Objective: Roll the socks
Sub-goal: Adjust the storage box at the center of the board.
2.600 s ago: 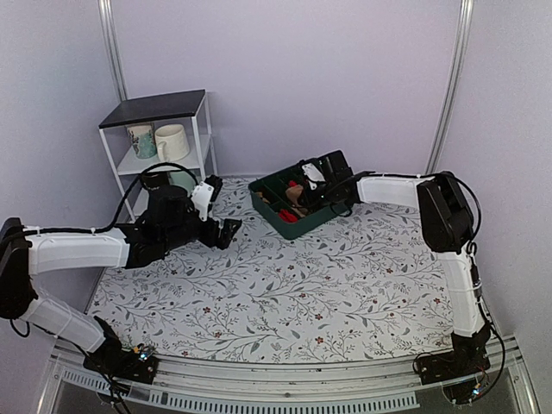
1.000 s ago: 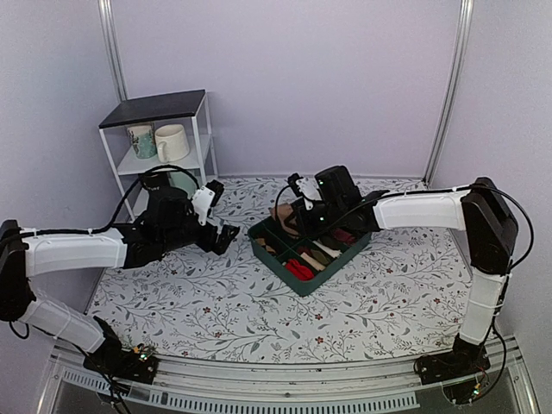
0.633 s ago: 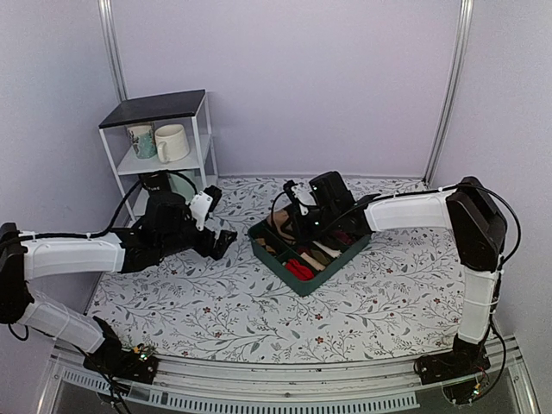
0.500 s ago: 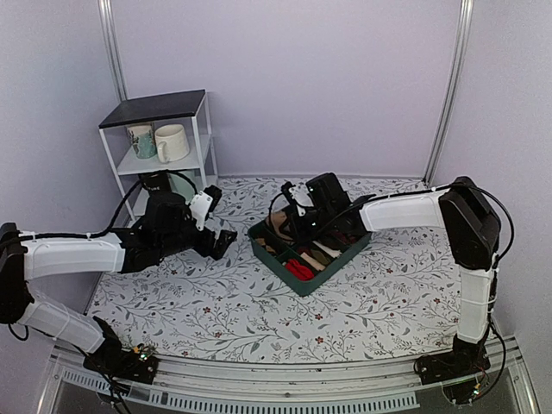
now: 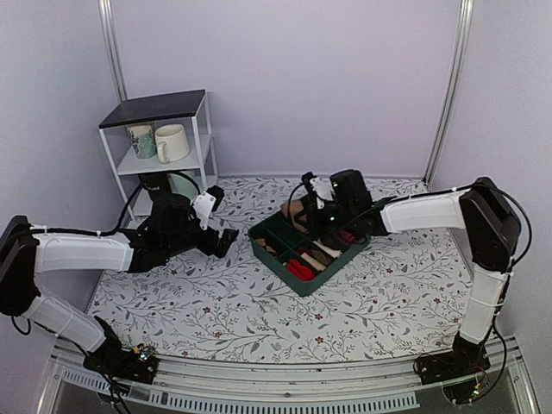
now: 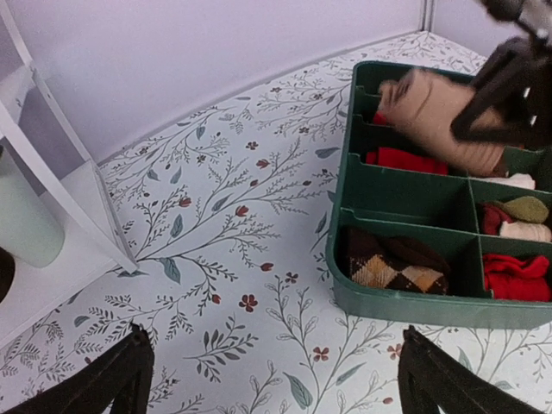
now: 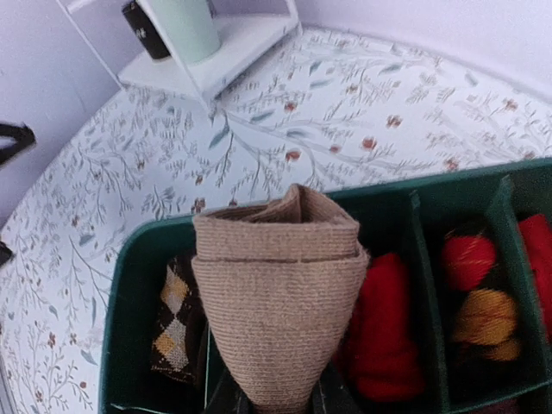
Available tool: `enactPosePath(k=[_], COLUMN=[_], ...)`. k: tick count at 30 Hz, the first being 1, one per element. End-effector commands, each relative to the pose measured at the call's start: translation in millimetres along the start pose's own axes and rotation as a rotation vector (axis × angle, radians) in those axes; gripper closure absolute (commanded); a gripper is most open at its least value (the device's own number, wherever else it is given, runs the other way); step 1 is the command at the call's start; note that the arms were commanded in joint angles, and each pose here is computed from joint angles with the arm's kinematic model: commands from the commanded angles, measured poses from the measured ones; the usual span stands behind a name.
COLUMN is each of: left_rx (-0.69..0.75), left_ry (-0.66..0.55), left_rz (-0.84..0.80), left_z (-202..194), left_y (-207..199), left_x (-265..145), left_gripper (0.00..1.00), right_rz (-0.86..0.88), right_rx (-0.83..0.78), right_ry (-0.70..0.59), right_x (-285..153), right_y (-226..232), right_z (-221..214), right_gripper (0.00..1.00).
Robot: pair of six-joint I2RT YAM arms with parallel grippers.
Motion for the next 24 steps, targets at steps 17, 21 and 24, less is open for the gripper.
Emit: enactPosePath(k=[17,21,24], left_rx=[-0.178,-0.178,-0.196], left_ry=[-0.093,-0.097,-0.129], left_rz=[0.011,0.027,0.045], left_z=[33.2,35.0,37.0], left_y=[-3.2,-2.4,-0.2], left_x=[38.2,47.0,51.9], left_gripper=[0.00,0.00,0.01], right_rz=[-0.086,-0.119,-0.166], right_rx=[-0.034,0.029,0.051], right_ry=[-0.144,-0.146,-0.114], right_x=[-95.8,-107.8,-112.7], right_y=[-58.4,-85.7,-99.5], right_z=[16.8,5.2,-5.7], right_gripper=[0.98,0.98,0.98])
Point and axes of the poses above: each gripper's point midway between its finger pads, its own x axis out along the fingers, its own y axis along the line the jaws close on, z = x × y, the point moved 9 cm from there along -x, back along the fingers, and after that the axes turned 13 degrees about -x, right-handed, at the moved point
